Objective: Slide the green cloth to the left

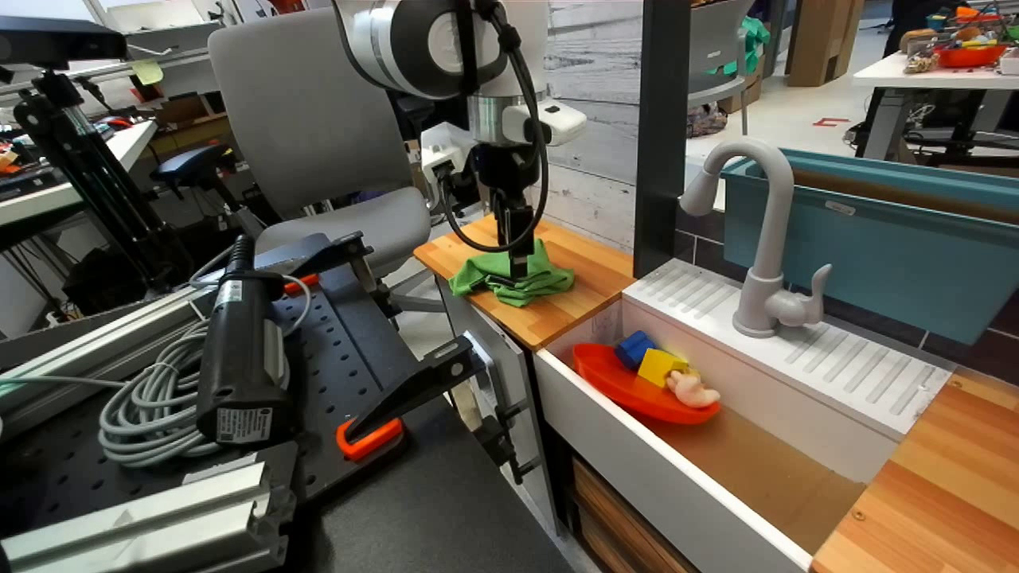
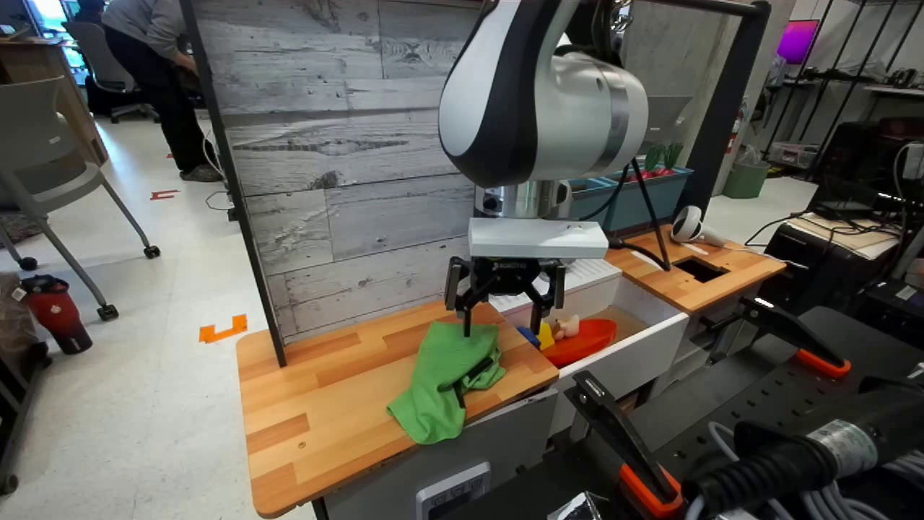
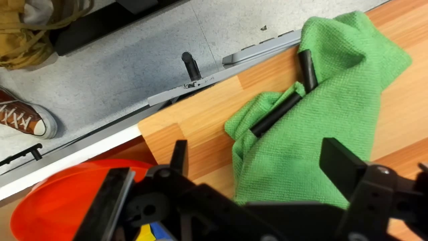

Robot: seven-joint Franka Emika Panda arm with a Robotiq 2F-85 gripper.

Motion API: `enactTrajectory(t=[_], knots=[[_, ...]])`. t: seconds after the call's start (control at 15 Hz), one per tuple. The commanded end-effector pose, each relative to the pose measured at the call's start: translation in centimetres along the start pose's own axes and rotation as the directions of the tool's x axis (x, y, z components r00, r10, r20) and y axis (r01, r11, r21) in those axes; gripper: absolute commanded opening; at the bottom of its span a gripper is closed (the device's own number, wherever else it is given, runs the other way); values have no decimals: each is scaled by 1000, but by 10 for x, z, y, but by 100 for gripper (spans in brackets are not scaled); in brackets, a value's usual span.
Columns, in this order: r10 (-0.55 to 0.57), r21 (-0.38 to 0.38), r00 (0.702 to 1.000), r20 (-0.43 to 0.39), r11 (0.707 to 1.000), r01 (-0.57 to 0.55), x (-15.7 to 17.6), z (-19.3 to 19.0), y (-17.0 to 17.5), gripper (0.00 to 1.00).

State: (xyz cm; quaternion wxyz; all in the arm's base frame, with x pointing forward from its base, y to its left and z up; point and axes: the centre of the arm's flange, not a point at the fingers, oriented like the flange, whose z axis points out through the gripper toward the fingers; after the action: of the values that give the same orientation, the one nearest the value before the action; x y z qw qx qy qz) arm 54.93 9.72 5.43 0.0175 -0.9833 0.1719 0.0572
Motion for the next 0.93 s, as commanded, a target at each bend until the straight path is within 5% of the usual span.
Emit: enactTrajectory(t=[0.0,0.87], knots=[[0,0,1000,0,1000,0,0,0,0,100],[-29,12,998,-63,999,29,0,-3,-44,100]])
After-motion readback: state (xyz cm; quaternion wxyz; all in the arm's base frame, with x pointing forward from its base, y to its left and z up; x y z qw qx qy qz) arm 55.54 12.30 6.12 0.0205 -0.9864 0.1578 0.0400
